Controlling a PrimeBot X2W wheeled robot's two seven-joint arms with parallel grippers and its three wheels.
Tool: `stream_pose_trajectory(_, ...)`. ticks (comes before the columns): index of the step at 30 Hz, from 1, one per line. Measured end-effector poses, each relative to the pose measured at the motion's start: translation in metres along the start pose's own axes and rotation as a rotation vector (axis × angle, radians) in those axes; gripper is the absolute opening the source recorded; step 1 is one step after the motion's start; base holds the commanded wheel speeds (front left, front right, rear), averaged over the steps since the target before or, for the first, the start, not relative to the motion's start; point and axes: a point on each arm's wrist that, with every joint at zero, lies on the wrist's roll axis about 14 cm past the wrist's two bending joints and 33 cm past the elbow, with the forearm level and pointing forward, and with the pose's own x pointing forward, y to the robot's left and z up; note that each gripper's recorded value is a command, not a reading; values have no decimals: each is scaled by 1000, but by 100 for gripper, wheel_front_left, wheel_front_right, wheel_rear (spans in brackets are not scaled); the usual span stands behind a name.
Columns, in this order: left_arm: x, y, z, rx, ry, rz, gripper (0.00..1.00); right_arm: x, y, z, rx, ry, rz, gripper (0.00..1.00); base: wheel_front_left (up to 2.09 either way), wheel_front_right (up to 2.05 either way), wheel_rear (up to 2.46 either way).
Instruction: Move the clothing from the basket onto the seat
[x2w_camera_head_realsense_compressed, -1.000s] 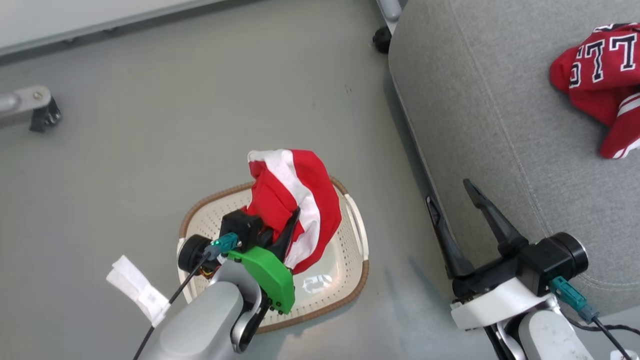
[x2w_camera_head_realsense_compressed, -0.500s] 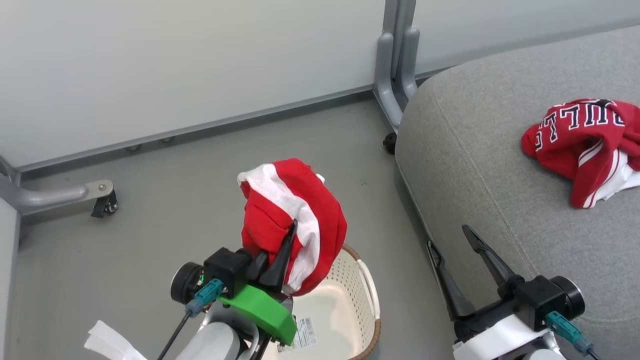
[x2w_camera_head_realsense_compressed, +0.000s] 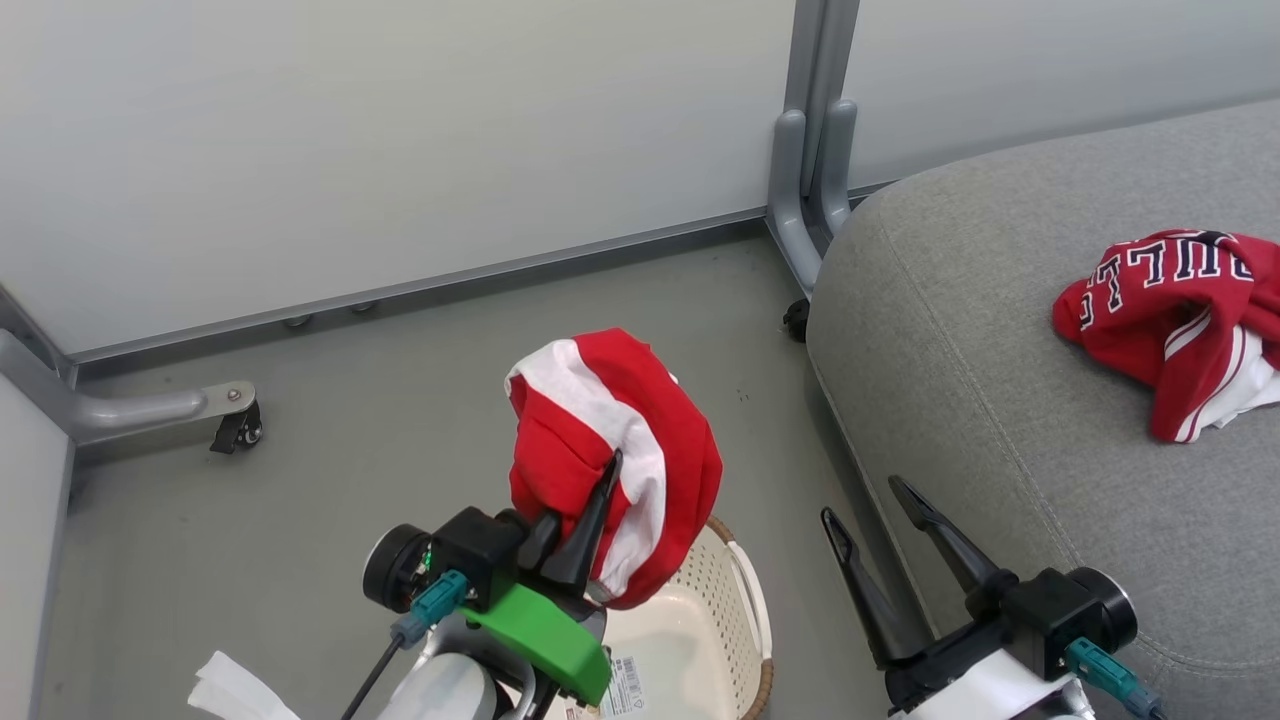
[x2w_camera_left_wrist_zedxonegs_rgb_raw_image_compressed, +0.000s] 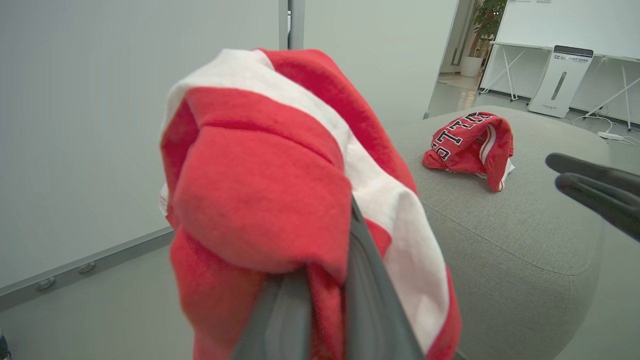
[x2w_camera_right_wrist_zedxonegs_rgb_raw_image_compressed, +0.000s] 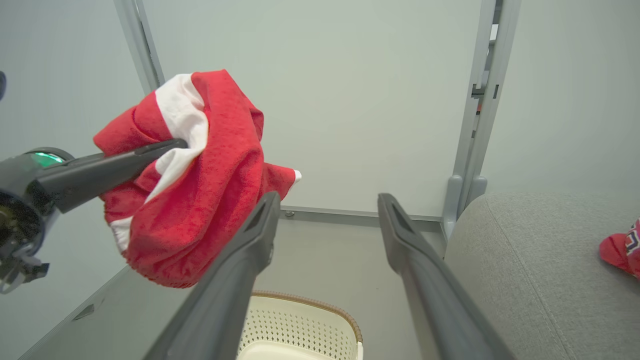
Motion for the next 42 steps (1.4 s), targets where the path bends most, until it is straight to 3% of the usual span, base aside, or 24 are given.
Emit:
stream_pose_trajectory(9, 8, -20, 17, 33, -50, -82, 0, 4, 12, -4, 17, 12, 51, 100, 0, 0, 0)
stream_pose_trajectory(26, 14, -96, 33, 37, -83, -356, 0, 9, 37, -14, 102, 46, 137, 100, 0, 0, 0)
stream_pose_trajectory(27, 14, -97, 33, 35, -82, -362, 0, 9, 38, -14, 102, 47, 146, 76, 0, 0, 0)
stream_pose_trajectory(29, 14, -98, 31, 38, -77, -373, 0, 12, 41, -9, 100, 31, 160, 1, 0, 0, 0)
stream_pose_trajectory(42, 17, -94, 26, 39, -57, -376, 0, 11, 42, -6, 96, 28, 178, 0, 0, 0, 0)
